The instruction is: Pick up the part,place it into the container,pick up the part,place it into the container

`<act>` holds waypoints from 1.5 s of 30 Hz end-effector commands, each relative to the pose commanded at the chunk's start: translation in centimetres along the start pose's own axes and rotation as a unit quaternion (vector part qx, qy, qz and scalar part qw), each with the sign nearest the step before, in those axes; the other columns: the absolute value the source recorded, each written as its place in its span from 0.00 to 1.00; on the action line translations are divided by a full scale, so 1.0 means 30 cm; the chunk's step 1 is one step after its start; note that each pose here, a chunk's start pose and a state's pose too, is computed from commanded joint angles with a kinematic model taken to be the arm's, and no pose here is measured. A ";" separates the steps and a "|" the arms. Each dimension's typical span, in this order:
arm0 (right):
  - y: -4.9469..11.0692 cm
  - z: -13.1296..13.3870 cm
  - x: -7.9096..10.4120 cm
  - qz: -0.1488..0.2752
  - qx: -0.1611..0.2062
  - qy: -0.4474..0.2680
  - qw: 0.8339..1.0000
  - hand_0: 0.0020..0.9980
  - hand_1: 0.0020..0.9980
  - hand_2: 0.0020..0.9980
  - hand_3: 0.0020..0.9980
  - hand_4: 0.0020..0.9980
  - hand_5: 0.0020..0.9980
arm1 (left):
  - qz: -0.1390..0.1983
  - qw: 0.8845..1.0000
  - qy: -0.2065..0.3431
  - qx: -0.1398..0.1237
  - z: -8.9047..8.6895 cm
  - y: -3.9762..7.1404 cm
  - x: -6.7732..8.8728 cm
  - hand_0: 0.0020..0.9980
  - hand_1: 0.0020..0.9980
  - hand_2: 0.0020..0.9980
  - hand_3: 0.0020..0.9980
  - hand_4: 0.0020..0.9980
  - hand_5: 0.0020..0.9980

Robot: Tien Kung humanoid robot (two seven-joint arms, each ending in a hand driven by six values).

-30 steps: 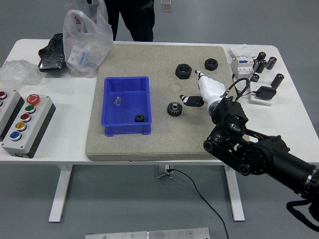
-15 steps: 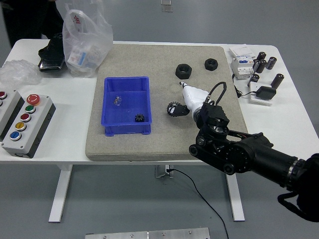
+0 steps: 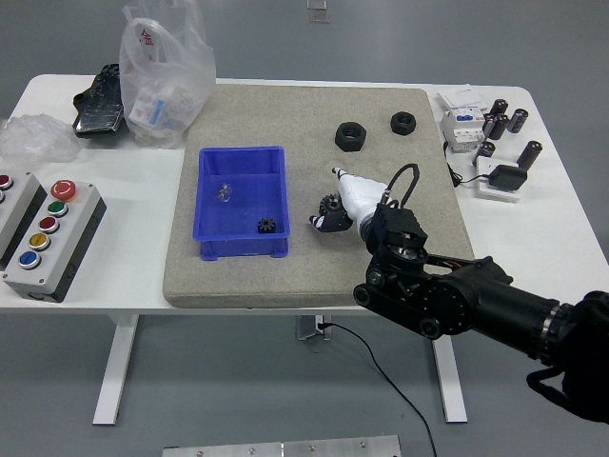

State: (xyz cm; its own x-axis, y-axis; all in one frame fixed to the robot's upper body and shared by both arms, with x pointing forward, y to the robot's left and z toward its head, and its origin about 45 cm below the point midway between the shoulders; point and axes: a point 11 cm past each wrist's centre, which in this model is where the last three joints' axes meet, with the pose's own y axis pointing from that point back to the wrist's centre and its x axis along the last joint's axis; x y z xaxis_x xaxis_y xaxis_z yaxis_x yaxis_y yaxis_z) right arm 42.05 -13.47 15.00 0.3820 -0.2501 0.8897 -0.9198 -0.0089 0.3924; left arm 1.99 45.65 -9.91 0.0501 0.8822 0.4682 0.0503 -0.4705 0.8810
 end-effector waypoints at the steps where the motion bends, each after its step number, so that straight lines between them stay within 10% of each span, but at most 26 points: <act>1: -0.001 0.003 -0.002 -0.001 -0.002 0.001 1.000 0.84 0.83 0.87 0.97 0.85 0.45 | 0.000 1.000 0.000 0.000 0.001 0.000 0.000 0.74 0.65 0.61 0.74 0.75 0.61; 7: -0.004 0.007 -0.007 -0.002 -0.005 0.002 1.000 0.82 0.79 0.78 0.86 0.83 0.44 | 0.000 1.000 0.000 -0.002 0.004 0.000 0.001 0.74 0.65 0.61 0.74 0.75 0.61; 8: -0.004 0.006 -0.008 -0.001 -0.004 0.002 1.000 0.76 0.71 0.64 0.69 0.67 0.30 | 0.000 1.000 0.000 -0.002 0.005 0.000 0.001 0.74 0.65 0.61 0.74 0.75 0.61; 14: 0.001 0.006 -0.028 -0.003 -0.004 0.004 1.000 0.73 0.69 0.58 0.66 0.55 0.22 | -0.001 1.000 -0.001 -0.003 0.007 0.001 0.000 0.74 0.65 0.61 0.74 0.75 0.61; 27: 0.002 0.017 -0.028 0.011 -0.006 0.001 1.000 0.69 0.65 0.52 0.62 0.58 0.08 | -0.002 1.000 -0.001 -0.004 0.006 0.000 -0.002 0.74 0.65 0.61 0.74 0.75 0.61; 45: 0.019 0.002 0.157 0.118 0.024 -0.036 0.992 0.63 0.60 0.46 0.56 0.61 0.02 | -0.002 1.000 -0.001 -0.002 -0.007 -0.001 -0.003 0.74 0.65 0.61 0.74 0.75 0.61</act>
State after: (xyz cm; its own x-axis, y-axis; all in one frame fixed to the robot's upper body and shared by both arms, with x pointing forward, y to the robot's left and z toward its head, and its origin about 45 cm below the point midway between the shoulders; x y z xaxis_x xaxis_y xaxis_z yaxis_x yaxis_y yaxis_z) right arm 43.32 -14.70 19.40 0.1491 -0.3200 0.9356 -0.9868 0.0120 0.1614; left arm 1.76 45.60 -9.97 0.0522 0.8844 0.4638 0.0475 -0.4661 0.8834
